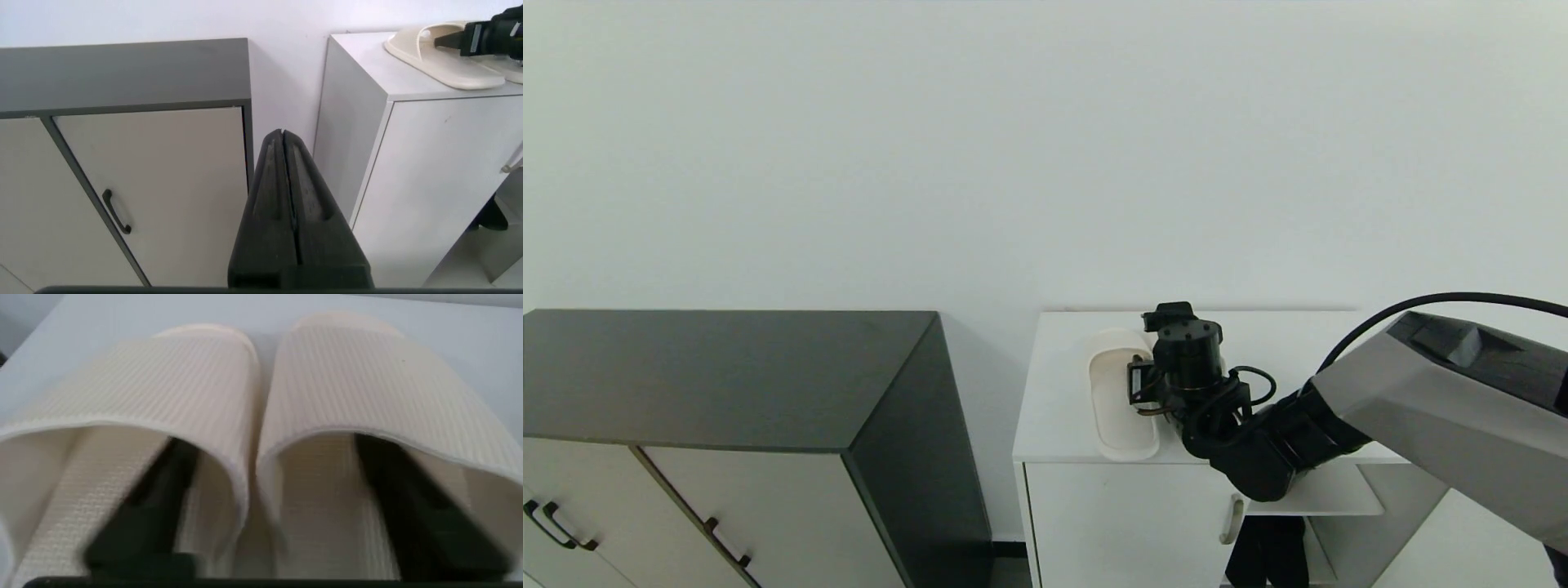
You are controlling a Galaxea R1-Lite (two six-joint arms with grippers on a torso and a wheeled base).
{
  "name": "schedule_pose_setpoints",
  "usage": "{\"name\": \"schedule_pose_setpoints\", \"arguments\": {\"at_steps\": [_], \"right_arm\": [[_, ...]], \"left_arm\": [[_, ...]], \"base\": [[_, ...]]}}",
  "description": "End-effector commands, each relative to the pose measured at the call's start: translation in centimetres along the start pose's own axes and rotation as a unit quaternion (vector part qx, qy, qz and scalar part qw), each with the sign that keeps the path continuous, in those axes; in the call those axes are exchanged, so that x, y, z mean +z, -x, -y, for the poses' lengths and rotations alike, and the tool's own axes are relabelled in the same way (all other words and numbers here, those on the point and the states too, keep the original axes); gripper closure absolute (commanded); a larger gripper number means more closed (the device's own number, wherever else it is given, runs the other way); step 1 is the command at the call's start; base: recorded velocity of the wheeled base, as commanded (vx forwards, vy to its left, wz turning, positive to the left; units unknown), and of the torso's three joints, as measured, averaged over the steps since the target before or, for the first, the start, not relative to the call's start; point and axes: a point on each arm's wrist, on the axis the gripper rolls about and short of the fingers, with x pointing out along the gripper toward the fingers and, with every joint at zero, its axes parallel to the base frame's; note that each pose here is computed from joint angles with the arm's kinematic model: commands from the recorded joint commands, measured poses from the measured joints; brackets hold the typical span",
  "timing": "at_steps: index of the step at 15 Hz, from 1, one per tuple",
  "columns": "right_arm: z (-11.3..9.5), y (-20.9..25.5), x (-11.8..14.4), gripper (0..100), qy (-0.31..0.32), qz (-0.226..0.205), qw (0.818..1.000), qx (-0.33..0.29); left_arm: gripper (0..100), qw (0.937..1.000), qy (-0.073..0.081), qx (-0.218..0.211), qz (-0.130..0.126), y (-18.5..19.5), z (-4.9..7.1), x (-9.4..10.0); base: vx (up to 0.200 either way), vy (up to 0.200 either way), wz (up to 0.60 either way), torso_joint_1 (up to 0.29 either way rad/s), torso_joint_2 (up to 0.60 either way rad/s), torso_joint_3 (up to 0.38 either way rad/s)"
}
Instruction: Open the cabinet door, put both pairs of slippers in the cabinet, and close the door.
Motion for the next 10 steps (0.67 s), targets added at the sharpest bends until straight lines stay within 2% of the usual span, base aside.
{"name": "schedule_pose_setpoints", "arguments": {"at_steps": [1,4,6,10], "right_arm": [[-0.1,0.1,0.0,100,0.000,0.002,1.000,0.000],[0.0,1.2,1.1,100,-0.005,0.014,1.000,0.005],[0.5,4.0,2.3,100,-0.006,0.017,1.000,0.020],[1.2,11.3,3.0,100,0.008,0.000,0.994,0.107]], "left_arm": [[100,1.0000,0.000,0.000,0.000,0.0,0.0,0.0],[100,1.0000,0.000,0.001,0.001,0.0,0.0,0.0],[100,1.0000,0.001,0.001,0.001,0.0,0.0,0.0],[100,1.0000,-0.003,0.000,0.000,0.0,0.0,0.0]], "base": [[0.000,0.000,0.00,0.000,0.00,0.000],[0.000,0.000,0.00,0.000,0.00,0.000],[0.000,0.000,0.00,0.000,0.00,0.000],[0.000,0.000,0.00,0.000,0.00,0.000]]}}
